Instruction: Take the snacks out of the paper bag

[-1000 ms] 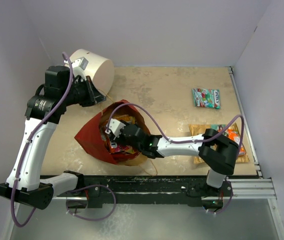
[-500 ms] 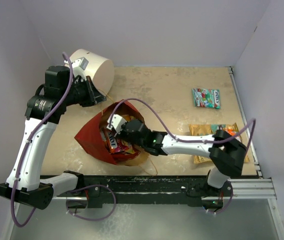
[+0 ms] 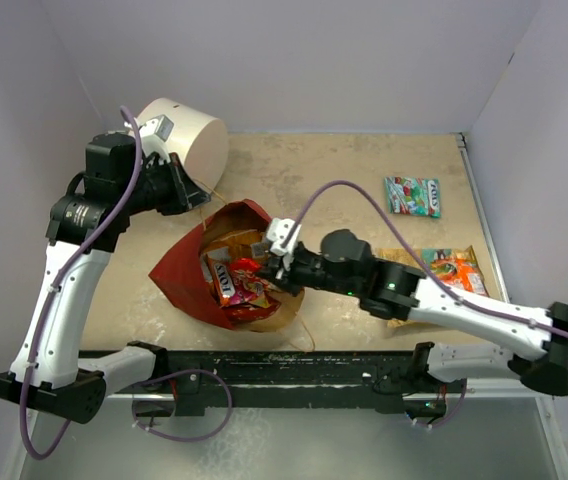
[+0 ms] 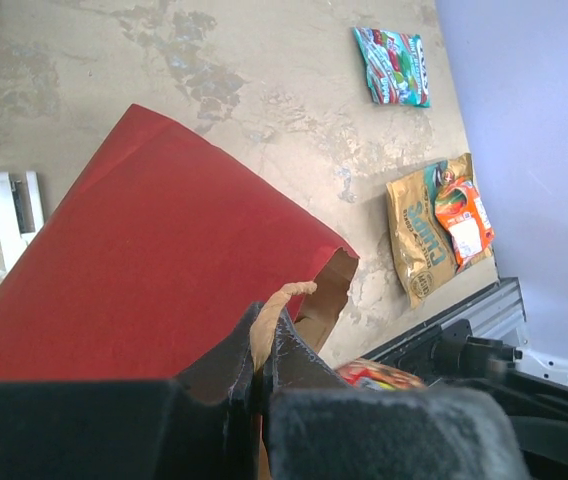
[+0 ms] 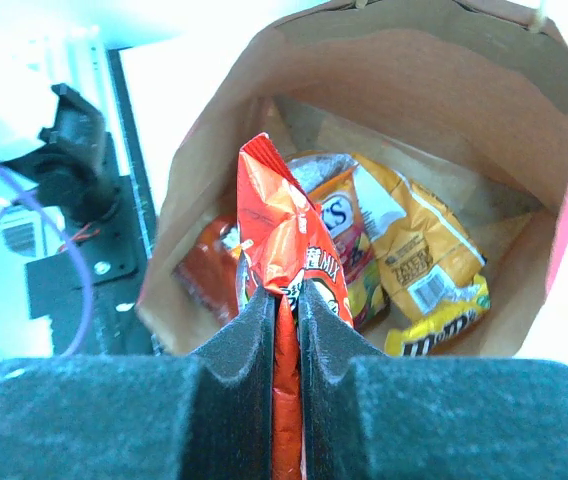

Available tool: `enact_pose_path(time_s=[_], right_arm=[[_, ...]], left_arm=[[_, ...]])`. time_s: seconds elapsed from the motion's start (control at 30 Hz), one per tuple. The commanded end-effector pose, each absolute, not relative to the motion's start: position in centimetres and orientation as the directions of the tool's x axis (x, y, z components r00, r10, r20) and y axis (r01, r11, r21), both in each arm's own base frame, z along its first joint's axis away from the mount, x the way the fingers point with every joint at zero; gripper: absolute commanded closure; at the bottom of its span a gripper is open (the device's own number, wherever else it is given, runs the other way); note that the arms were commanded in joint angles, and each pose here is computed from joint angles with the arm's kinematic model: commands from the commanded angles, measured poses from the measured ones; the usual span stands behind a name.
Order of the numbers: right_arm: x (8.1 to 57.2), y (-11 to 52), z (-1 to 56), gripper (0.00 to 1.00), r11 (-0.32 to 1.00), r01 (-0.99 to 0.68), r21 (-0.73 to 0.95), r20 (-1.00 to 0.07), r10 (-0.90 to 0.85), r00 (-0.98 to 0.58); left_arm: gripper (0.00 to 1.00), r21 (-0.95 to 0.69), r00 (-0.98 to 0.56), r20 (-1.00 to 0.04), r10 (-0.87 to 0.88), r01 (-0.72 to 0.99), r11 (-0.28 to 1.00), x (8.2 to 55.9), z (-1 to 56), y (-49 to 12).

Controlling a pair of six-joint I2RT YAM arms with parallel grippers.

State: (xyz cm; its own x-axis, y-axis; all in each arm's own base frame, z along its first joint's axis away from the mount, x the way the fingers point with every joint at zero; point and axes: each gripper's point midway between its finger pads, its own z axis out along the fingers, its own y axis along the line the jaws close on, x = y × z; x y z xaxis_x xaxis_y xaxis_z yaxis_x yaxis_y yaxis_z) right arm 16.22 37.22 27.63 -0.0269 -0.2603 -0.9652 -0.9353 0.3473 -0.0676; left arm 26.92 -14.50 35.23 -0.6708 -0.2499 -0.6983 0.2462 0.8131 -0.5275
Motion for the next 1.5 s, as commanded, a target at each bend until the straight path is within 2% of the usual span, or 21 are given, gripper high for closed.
enact_pose_path(time_s=[0.0,0.07,0.13,0.27,0.43,0.57,0.7,0.8,0.93,1.03,1.1,1.17,1.2,1.27,1.47], right_arm=[[13.3,32.9,29.3,1.0,0.349,-0.937,0.035,-0.959,-0.252,-0.129],[13.2,30.7,29.8,1.0,0.402,-0.914,0.047,-0.955,-0.251,-0.16],[14.5,28.1,30.3,1.0,0.537,-0.842,0.055,-0.952,-0.227,-0.206],[19.0,20.8,30.6,1.0,0.874,-0.485,0.038,-0.943,-0.129,-0.306],[21.7,15.4,29.9,1.0,0.982,-0.166,-0.093,-0.952,-0.136,-0.274],[23.2,12.5,28.3,1.0,0.967,-0.002,-0.253,-0.93,-0.244,-0.274],[25.5,10.9,27.3,1.0,0.955,-0.021,-0.297,-0.916,-0.291,-0.277],[26.2,7.2,25.0,1.0,0.962,0.15,-0.23,-0.927,-0.17,-0.334],[27.0,5.7,23.3,1.0,0.929,0.261,-0.263,-0.911,-0.15,-0.384],[27.1,4.6,21.6,1.0,0.875,0.385,-0.293,-0.879,-0.088,-0.468],[26.7,4.1,20.8,1.0,0.828,0.489,-0.276,-0.861,0.012,-0.508],[25.6,3.4,19.1,1.0,0.732,0.604,-0.315,-0.837,0.087,-0.541],[25.2,2.5,19.0,1.0,0.681,0.627,-0.378,-0.827,0.056,-0.559],[25.1,2.7,17.5,1.0,0.666,0.626,-0.407,-0.797,0.076,-0.6],[23.2,0.3,15.7,1.0,0.589,0.759,-0.278,-0.78,0.323,-0.536]], left_arm=[[1.0,-0.515,-0.616,-0.741,-0.268,0.266,0.815,27.4,36.5,-14.1],[1.0,-0.517,-0.618,-0.739,-0.267,0.267,0.813,27.4,36.5,-14.2],[1.0,-0.519,-0.62,-0.738,-0.268,0.267,0.812,27.5,36.4,-14.3],[1.0,-0.52,-0.621,-0.737,-0.268,0.267,0.811,27.5,36.3,-14.3],[1.0,-0.521,-0.618,-0.738,-0.271,0.267,0.811,27.6,36.2,-14.3],[1.0,-0.52,-0.612,-0.742,-0.273,0.269,0.811,27.7,36.5,-14.2],[1.0,-0.518,-0.612,-0.744,-0.27,0.273,0.811,27.6,36.5,-14.3],[1.0,-0.514,-0.609,-0.746,-0.269,0.27,0.814,27.5,36.5,-14.1],[1.0,-0.512,-0.604,-0.75,-0.271,0.27,0.816,27.5,36.5,-14.0],[1.0,-0.519,-0.614,-0.743,-0.267,0.277,0.809,27.5,36.2,-14.3],[1.0,-0.521,-0.615,-0.742,-0.266,0.279,0.806,27.5,36.2,-14.4],[1.0,-0.522,-0.613,-0.743,-0.268,0.281,0.805,27.5,36.2,-14.4],[1.0,-0.522,-0.614,-0.743,-0.268,0.281,0.805,27.5,36.2,-14.4],[1.0,-0.52,-0.614,-0.744,-0.264,0.283,0.806,27.5,36.2,-14.4],[1.0,-0.518,-0.614,-0.744,-0.262,0.284,0.807,27.3,36.1,-14.3]])
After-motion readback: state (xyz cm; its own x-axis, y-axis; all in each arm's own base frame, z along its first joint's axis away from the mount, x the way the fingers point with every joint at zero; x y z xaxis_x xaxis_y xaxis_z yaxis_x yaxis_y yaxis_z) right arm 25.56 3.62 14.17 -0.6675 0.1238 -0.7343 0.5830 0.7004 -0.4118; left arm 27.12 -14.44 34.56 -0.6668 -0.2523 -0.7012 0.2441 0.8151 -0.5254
